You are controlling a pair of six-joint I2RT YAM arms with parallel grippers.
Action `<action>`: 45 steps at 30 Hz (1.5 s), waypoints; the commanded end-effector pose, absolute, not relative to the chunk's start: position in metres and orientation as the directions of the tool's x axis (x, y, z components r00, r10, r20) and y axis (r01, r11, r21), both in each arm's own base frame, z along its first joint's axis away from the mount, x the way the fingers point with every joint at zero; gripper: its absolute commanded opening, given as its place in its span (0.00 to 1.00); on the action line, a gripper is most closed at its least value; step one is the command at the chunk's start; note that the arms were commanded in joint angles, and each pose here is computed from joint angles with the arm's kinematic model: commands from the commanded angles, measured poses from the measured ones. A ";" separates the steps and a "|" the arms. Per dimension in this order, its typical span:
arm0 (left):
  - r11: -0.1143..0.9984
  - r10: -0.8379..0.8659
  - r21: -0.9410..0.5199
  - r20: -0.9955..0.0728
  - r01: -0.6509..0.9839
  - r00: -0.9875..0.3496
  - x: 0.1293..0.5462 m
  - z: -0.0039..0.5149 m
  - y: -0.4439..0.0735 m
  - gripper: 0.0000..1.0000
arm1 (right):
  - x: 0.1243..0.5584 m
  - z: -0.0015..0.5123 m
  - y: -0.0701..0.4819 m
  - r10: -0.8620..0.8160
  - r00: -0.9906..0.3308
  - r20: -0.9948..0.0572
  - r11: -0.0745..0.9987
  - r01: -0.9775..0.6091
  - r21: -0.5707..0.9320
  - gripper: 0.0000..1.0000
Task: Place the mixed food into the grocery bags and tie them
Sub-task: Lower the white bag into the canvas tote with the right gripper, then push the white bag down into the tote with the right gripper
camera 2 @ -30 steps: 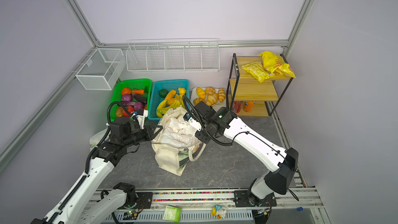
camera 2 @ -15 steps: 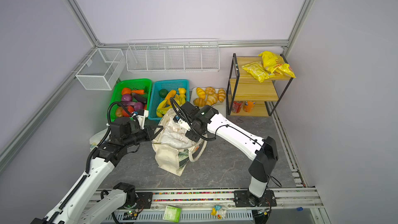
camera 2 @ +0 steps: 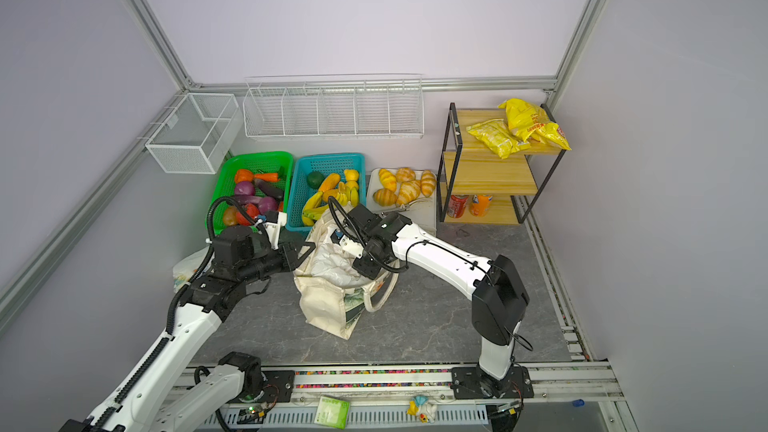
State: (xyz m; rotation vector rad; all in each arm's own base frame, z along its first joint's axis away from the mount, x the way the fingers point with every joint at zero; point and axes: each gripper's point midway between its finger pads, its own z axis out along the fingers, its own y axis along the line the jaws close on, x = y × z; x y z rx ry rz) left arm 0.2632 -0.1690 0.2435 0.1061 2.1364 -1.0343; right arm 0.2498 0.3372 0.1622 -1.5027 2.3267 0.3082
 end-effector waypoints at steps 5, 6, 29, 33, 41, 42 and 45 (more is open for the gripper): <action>0.663 -0.232 -0.625 -0.695 0.412 -0.680 0.266 0.252 -0.170 0.00 | 0.252 0.242 0.359 -0.665 -0.275 -0.694 0.391 -0.920 -0.010 0.55; 0.662 -0.233 -0.626 -0.695 0.412 -0.680 0.266 0.252 -0.170 0.00 | 0.255 0.246 0.364 -0.647 -0.272 -0.713 0.398 -0.917 -0.011 0.57; 0.658 -0.263 -0.640 -0.690 0.398 -0.675 0.269 0.253 -0.169 0.00 | 0.291 0.183 0.393 -0.623 -0.394 -0.675 0.502 -0.864 0.041 0.45; 0.660 -0.263 -0.638 -0.692 0.397 -0.673 0.269 0.253 -0.168 0.00 | 0.280 0.227 0.383 -0.599 -0.348 -0.721 0.480 -0.877 0.025 0.54; 0.664 -0.269 -0.637 -0.693 0.392 -0.669 0.269 0.252 -0.167 0.00 | 0.247 0.253 0.325 -0.673 -0.353 -0.650 0.489 -0.872 -0.032 0.61; 0.664 -0.269 -0.636 -0.694 0.393 -0.668 0.269 0.252 -0.167 0.00 | 0.242 0.252 0.315 -0.693 -0.365 -0.622 0.492 -0.870 -0.036 0.61; 0.665 -0.270 -0.633 -0.698 0.395 -0.664 0.269 0.254 -0.167 0.00 | 0.224 0.246 0.286 -0.752 -0.407 -0.519 0.497 -0.867 -0.041 0.62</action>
